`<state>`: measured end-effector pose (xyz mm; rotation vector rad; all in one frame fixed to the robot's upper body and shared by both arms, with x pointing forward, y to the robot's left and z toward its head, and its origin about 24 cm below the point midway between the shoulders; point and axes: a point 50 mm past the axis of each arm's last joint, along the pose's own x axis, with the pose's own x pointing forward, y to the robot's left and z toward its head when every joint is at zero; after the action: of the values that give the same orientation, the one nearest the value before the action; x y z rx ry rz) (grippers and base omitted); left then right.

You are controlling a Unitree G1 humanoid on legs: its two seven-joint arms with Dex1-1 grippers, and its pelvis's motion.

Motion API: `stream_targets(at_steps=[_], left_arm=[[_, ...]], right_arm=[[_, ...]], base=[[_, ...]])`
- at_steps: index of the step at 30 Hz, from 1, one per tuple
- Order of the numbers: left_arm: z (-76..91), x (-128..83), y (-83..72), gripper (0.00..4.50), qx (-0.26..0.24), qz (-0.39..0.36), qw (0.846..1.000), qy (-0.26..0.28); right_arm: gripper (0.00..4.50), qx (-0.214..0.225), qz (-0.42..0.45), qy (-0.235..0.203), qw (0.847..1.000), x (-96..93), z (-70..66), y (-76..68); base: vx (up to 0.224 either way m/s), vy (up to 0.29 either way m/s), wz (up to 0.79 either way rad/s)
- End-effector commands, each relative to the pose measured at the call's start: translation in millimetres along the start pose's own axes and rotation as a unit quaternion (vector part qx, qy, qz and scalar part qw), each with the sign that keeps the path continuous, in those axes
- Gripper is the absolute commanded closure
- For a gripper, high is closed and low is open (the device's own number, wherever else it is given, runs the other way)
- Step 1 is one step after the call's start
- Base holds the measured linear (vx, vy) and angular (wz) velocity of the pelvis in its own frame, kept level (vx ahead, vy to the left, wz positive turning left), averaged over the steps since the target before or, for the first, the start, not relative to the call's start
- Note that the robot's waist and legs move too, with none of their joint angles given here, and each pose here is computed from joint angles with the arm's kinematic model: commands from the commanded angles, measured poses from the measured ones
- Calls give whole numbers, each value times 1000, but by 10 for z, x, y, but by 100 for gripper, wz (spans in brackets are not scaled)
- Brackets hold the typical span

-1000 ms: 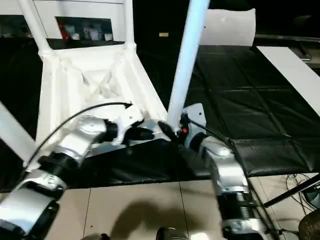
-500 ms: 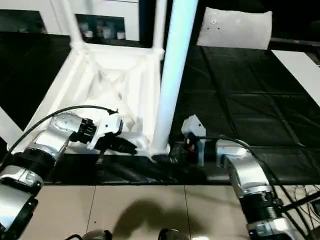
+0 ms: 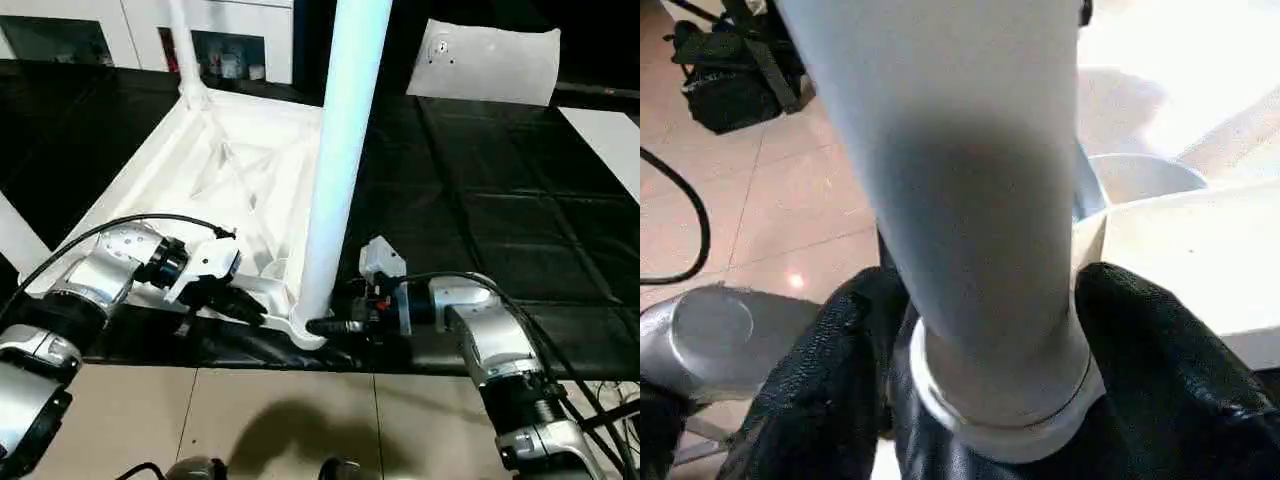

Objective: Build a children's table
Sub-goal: Rotate leg to tighten

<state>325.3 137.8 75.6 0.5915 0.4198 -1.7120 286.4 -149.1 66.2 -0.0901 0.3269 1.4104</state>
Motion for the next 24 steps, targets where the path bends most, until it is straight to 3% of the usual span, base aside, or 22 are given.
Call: stream_targets(at_steps=[1,7,16,19,20,24], left_arm=[[-1,99,-37,450,13,-52,998,31],[-9,101,-38,450,15,-55,998,34],[-34,114,-39,450,11,-48,998,36],[-12,172,20,450,-9,1,1000,15],[45,281,118,450,-44,71,996,-22],[248,534,246,450,-96,153,979,-92]], right_arm=[[187,-9,2,-1,1000,20,28,-17],[242,-12,1,-3,1000,58,42,-31],[252,-7,9,-9,1000,90,25,3],[252,16,-5,-25,1000,132,-6,43],[252,42,-41,-37,998,225,-67,85],[253,80,-154,-53,983,473,-107,65]], base=[[0,0,0],[0,0,0],[0,0,0],[0,0,0],[0,0,0],[-29,7,-1]])
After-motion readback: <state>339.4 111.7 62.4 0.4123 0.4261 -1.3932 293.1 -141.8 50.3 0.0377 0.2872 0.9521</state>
